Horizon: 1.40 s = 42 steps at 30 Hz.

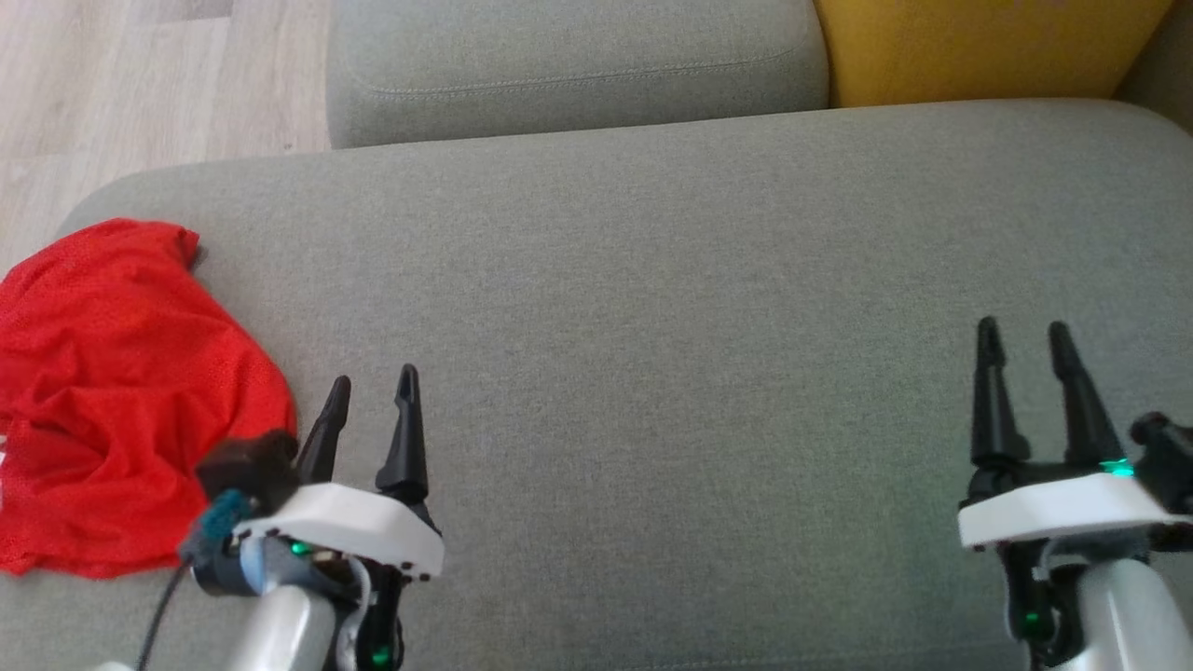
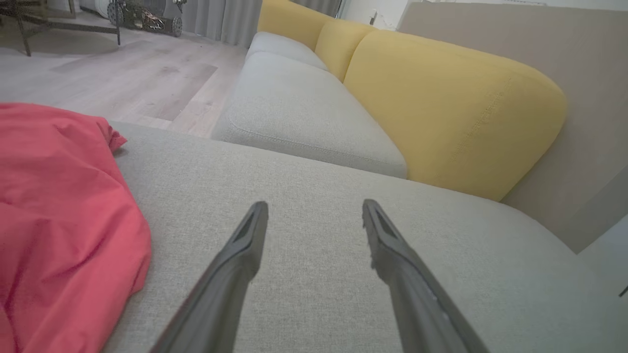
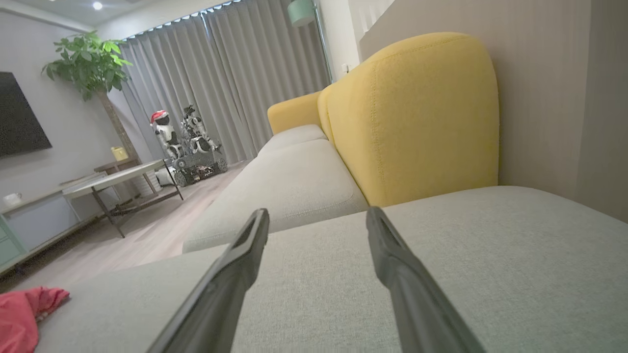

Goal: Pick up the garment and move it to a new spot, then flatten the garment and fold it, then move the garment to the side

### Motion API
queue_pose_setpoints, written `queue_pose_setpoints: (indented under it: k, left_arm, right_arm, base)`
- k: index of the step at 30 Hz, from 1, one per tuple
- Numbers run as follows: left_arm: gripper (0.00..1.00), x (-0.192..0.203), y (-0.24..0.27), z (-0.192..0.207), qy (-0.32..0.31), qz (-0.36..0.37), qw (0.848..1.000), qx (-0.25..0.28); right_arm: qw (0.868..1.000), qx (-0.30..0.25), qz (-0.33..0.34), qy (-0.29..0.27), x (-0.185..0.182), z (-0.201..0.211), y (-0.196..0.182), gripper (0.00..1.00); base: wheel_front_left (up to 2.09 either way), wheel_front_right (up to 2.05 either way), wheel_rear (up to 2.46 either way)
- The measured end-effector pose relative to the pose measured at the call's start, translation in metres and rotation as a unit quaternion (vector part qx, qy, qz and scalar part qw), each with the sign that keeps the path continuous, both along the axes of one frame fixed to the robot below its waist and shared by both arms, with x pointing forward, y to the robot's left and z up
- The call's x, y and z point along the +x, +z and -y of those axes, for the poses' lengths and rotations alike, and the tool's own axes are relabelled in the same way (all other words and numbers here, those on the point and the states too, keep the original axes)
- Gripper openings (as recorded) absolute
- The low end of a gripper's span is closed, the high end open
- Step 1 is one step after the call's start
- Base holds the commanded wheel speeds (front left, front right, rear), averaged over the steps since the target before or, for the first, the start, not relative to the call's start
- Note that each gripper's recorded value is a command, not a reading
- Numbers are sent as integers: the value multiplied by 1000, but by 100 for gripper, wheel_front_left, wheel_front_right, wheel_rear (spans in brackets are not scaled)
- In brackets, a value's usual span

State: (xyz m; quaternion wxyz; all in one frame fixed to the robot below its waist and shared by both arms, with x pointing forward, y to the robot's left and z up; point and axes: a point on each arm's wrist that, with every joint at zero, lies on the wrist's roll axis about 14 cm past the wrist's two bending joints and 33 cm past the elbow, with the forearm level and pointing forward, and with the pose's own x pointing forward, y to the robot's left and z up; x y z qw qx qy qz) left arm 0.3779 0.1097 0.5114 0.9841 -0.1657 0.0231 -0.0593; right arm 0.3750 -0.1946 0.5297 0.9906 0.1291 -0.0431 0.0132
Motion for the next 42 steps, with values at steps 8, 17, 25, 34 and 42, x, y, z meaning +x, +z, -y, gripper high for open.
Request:
queue_pose_setpoints:
  k: [8, 17, 25, 34, 42]
  left_arm:
    - [100, -7, -10, 5, -1, 2, 997, 75]
    - [100, -8, -1, 7, 10, 32, 992, 124]
    - [100, -6, 15, 1, 34, 57, 992, 107]
    - [100, -11, 5, -3, 32, 55, 994, 92]
    - [100, -14, -1, 2, 18, 66, 989, 132]
  right_arm:
    - [999, -46, -19, 15, -1, -12, -16, 100]
    - [995, -89, -14, 32, -1, -25, -18, 100]
    - [997, -76, -6, 30, -1, -25, -17, 100]
    - [999, -20, -30, 41, -11, -35, -37, 100]
    - [997, -51, -17, 53, -13, -43, -34, 100]
  base:
    - [0, 0, 0]
    - [0, 0, 0]
    - [0, 0, 0]
    - [0, 0, 0]
    - [0, 0, 0]
